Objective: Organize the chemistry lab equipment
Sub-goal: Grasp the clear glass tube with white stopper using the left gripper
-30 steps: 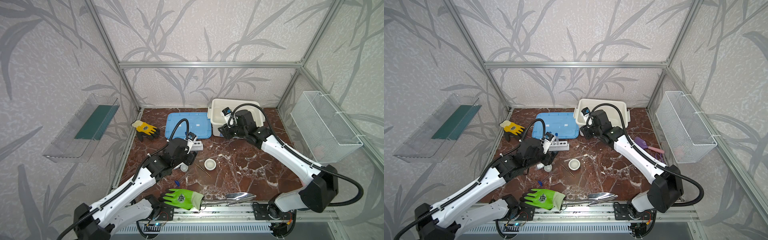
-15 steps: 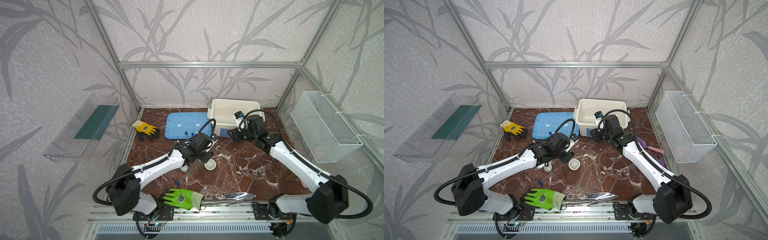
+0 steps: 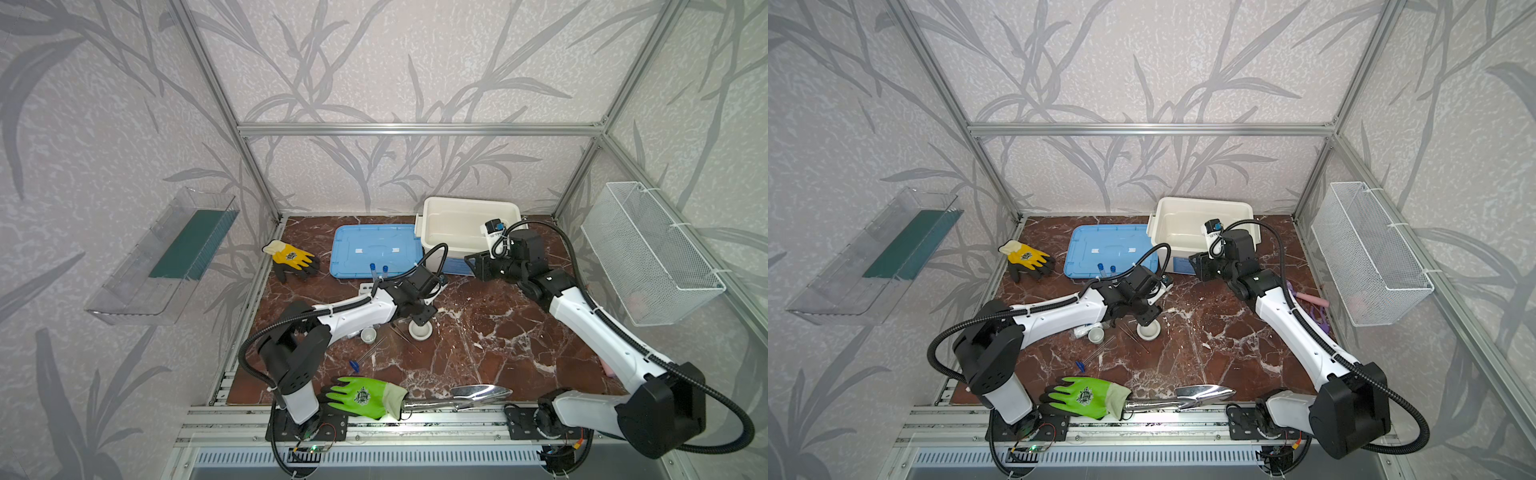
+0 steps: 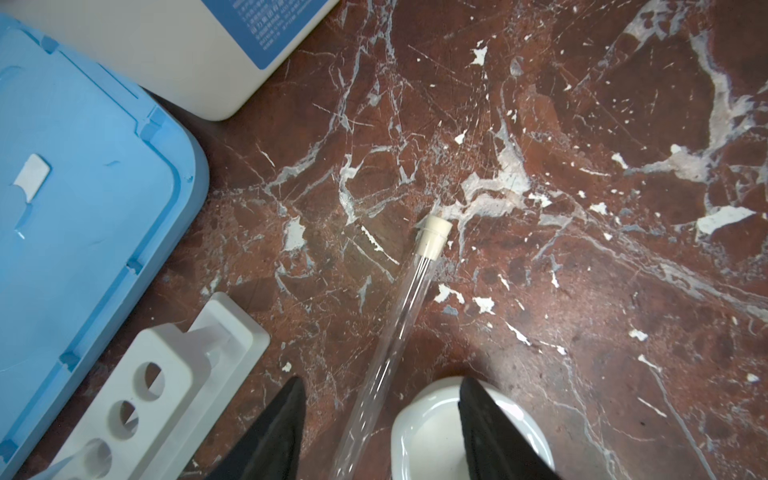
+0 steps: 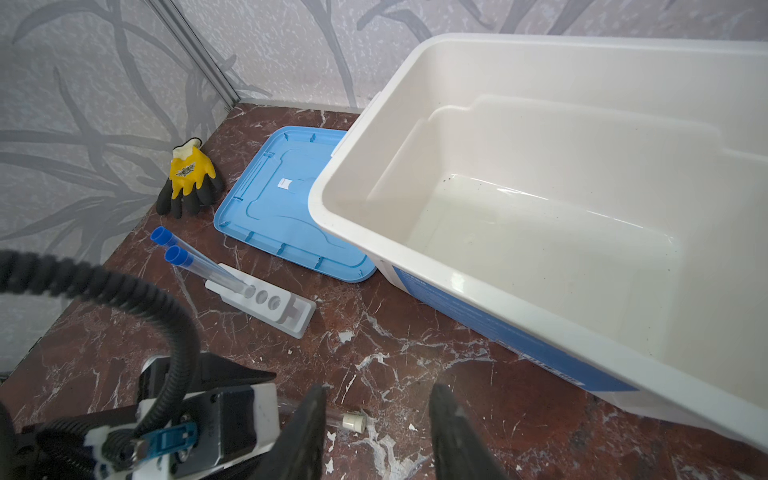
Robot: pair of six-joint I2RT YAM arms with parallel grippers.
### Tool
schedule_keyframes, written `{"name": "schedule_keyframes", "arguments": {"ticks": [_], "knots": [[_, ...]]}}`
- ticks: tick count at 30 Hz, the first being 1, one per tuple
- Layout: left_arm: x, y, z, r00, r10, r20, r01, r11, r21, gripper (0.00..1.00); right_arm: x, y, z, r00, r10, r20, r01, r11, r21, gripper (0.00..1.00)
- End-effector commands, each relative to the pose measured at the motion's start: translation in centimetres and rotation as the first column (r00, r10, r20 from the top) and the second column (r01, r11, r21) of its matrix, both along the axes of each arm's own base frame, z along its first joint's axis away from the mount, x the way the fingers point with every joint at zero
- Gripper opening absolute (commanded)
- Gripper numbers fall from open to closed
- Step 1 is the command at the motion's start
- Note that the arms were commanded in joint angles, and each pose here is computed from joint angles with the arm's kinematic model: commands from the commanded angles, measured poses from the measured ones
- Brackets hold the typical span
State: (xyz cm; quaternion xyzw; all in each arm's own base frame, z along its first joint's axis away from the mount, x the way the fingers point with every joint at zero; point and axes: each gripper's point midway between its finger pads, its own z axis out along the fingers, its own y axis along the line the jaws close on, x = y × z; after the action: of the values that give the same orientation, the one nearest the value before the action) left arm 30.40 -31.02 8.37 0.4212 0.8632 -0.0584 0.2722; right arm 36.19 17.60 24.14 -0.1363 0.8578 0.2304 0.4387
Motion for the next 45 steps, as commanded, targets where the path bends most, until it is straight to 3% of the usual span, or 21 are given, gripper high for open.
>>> {"name": "schedule_keyframes", "arguments": {"ticks": [1,15,45], "knots": [[1.0,-0.9,0.5,1.0,0.001,0.02,-0.001,1.0,-0.008,0.6,-0.3,0.0,1.2,1.0,0.005,0.028,-0.006,0.999,0.035,0.42],[0.8,-0.8,-3.0,0.998,-0.037,-0.043,0.04,0.996,0.076,0.57,-0.2,-0.3,0.6,1.0,-0.007,0.017,0.006,0.999,0.039,0.42],[0.8,-0.9,-5.6,0.991,-0.082,-0.108,0.1,0.979,0.176,0.41,0.3,-1.8,1.2,0.998,-0.055,0.035,0.052,0.995,0.081,0.39]]}}
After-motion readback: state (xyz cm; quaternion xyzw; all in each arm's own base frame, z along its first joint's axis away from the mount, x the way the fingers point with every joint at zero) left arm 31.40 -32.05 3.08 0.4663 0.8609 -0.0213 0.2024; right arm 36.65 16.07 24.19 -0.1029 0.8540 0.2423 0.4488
